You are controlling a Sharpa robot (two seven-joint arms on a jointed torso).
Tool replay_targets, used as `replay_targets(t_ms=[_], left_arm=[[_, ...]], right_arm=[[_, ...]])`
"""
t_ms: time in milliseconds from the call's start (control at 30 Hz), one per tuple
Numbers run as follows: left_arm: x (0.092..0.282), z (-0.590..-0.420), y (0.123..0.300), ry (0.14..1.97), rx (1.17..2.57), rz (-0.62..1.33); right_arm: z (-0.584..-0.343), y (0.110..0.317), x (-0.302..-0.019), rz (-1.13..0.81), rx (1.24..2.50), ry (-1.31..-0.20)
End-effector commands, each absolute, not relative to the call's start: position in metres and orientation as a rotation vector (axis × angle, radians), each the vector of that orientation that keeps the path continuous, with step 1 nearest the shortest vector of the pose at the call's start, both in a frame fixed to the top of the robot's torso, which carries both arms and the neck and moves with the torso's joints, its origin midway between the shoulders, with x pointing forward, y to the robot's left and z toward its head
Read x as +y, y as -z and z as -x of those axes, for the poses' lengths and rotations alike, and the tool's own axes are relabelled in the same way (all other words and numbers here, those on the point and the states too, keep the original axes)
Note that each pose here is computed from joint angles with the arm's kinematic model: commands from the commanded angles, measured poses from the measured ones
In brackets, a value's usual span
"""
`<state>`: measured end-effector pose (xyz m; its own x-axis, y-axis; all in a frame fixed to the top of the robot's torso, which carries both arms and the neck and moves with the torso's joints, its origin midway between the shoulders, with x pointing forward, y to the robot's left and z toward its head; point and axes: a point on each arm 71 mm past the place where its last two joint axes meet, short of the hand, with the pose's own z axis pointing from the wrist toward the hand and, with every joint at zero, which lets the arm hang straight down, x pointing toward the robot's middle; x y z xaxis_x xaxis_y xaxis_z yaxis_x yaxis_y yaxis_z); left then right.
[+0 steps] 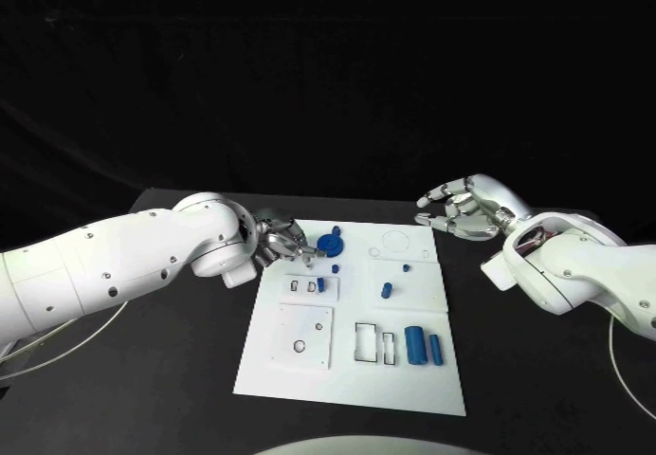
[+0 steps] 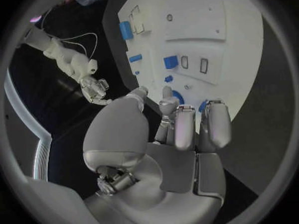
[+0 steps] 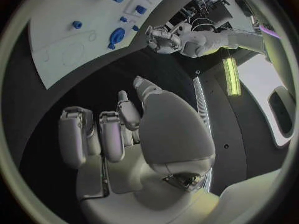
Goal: Assemble the parts on the task board
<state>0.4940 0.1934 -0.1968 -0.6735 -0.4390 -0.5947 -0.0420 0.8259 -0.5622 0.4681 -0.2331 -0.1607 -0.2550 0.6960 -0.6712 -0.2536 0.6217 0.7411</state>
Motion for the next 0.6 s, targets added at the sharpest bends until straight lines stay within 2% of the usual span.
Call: replay_targets(t_ms=[33, 600], left_arm=[[0.193, -0.495, 0.2, 0.474, 2.305, 0.25], [0.169, -0.5, 0.207, 0.414, 2.37, 0.171]], right_arm=[[-0.469, 0.162, -0.234, -0.396, 1.603, -0.952], [-0.474, 0.165, -0.236, -0.409, 1.62, -0.925]])
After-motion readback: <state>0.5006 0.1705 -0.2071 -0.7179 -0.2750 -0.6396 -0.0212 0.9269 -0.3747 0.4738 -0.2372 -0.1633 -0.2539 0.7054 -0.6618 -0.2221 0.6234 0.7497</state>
